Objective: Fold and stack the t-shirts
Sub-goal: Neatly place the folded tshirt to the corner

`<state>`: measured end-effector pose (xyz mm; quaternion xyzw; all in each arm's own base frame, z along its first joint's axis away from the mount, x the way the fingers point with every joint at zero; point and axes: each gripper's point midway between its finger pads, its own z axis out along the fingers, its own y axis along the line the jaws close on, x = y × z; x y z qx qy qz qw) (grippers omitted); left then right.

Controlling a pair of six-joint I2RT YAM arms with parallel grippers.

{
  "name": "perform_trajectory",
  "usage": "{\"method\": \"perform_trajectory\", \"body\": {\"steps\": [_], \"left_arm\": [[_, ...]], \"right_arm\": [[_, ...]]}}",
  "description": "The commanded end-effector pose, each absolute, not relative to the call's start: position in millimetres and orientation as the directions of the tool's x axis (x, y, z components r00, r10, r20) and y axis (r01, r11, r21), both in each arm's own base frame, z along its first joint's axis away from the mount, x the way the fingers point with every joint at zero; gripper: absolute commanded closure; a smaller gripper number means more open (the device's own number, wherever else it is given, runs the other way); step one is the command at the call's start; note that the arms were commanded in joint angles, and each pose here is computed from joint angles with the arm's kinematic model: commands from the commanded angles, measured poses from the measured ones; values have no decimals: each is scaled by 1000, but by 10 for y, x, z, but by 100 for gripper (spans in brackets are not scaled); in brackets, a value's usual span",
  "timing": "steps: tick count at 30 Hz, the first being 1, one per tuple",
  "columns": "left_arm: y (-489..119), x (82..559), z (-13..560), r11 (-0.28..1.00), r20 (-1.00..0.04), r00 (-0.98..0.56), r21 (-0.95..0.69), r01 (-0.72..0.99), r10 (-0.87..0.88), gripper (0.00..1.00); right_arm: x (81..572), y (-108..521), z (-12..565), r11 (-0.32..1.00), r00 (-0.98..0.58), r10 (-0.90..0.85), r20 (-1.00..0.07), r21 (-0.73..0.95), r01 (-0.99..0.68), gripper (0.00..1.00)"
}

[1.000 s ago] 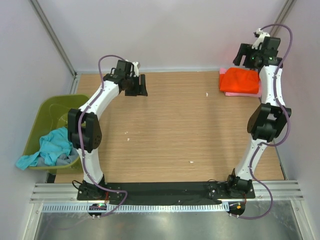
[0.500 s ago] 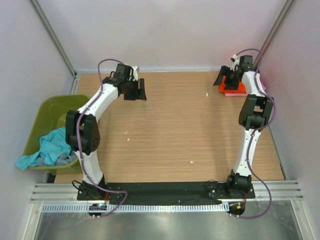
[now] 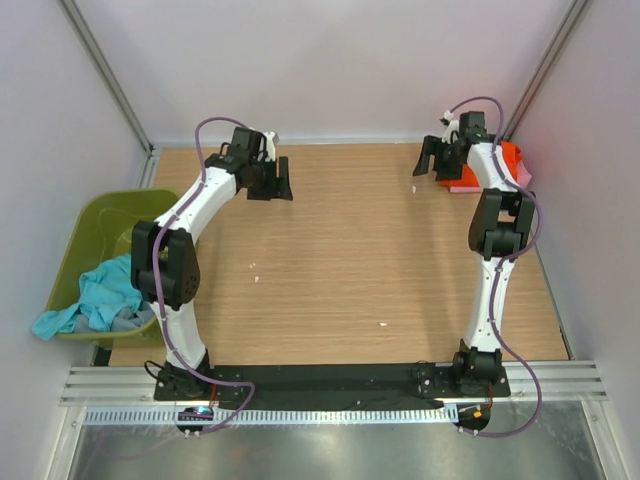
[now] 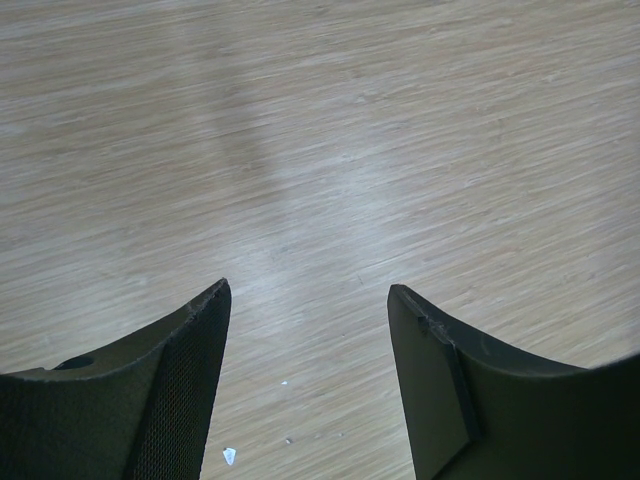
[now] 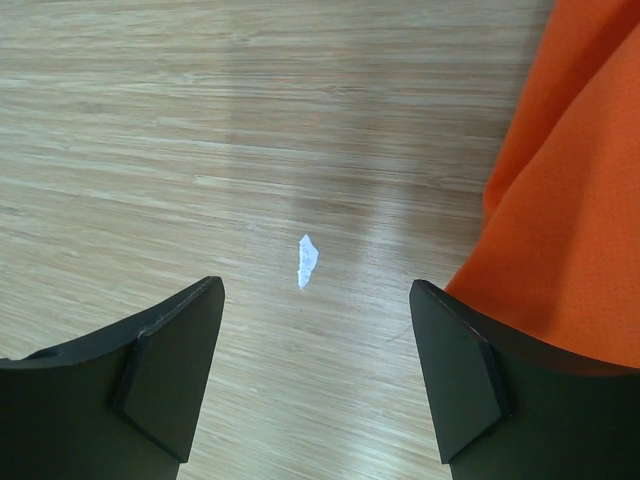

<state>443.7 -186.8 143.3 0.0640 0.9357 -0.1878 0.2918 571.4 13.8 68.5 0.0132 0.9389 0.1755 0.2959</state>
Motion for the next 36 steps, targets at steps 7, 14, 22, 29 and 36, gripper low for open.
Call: {"method": "perform_trajectory", "body": {"steps": [7, 14, 22, 29, 36], "left_arm": [[-1900, 4468, 1684, 912, -624, -781, -328, 247, -13, 35], [-1898, 4440, 1673, 912, -622, -783, -331, 243, -17, 35], [-1898, 4389, 1698, 907, -622, -783, -344, 242, -27, 35], [-1935, 4319, 1681, 896, -610, -792, -370, 246, -35, 34], [-2109, 4347, 1735, 854, -589, -806, -448, 265, -59, 36]], "right_arm": [[5789, -218, 737, 981, -794, 115, -597, 193, -2, 13], [5608, -373, 677, 992, -816, 94, -571, 128, 25, 12], [5469, -839, 765, 990, -806, 141, -575, 64, 127, 11], [5453, -753, 1077, 983, -778, 160, -608, 166, 73, 14], [5769, -256, 2000, 954, -644, 162, -748, 285, -91, 13]]}}
